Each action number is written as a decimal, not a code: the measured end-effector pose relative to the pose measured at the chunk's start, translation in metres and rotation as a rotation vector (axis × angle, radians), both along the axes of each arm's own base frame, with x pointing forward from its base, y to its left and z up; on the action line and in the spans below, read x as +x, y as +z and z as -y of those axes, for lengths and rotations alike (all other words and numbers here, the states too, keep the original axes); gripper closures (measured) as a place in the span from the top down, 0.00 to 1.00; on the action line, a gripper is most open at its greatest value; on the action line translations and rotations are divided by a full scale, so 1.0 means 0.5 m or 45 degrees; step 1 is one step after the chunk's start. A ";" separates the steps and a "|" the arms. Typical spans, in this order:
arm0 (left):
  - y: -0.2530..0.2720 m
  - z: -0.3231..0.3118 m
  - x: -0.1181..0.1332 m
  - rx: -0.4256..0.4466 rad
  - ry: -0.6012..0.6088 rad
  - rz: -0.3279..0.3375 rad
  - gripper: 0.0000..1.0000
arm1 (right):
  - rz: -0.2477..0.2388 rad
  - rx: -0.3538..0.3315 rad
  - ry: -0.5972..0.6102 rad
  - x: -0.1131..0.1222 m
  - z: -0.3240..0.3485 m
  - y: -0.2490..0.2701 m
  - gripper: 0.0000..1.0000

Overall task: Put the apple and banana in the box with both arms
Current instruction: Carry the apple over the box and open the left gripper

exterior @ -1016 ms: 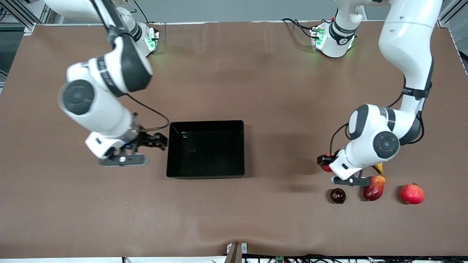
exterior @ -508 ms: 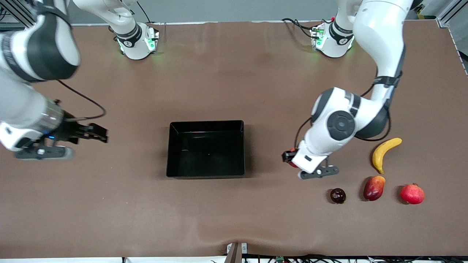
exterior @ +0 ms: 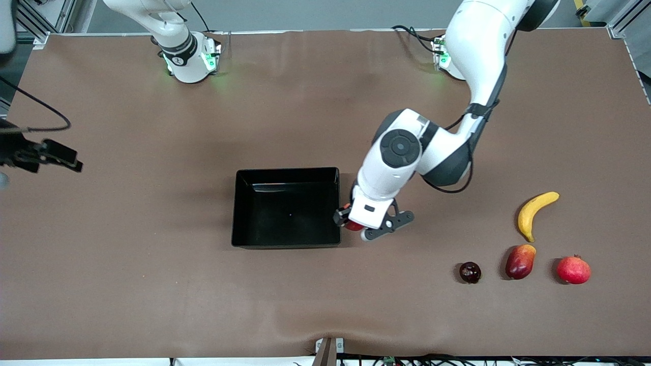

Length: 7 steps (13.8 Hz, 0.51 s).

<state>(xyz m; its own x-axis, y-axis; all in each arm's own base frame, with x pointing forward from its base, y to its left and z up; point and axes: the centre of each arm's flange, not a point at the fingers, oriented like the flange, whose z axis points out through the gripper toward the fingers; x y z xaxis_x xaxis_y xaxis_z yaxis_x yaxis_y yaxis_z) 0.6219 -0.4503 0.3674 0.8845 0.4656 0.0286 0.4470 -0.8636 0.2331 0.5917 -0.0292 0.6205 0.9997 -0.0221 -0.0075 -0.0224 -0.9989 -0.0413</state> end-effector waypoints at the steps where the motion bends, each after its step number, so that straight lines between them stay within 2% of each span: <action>1: -0.010 0.029 -0.010 -0.038 0.045 0.020 0.80 | -0.003 0.002 -0.006 -0.020 0.006 0.023 1.00; 4: -0.076 0.121 -0.051 -0.147 0.178 0.050 0.80 | -0.039 0.012 -0.017 -0.078 0.019 0.076 1.00; 7: -0.148 0.170 -0.085 -0.152 0.247 0.039 0.80 | -0.058 0.016 -0.020 -0.106 0.024 0.098 1.00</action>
<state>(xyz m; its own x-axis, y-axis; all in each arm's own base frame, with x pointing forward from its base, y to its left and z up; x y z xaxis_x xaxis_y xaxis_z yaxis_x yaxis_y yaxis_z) 0.5792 -0.5353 0.2935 0.7775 0.6287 -0.0112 0.5933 -0.7276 0.3443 0.5385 -0.0410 0.6698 0.9979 -0.0374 -0.0532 -0.0402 -0.9978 -0.0522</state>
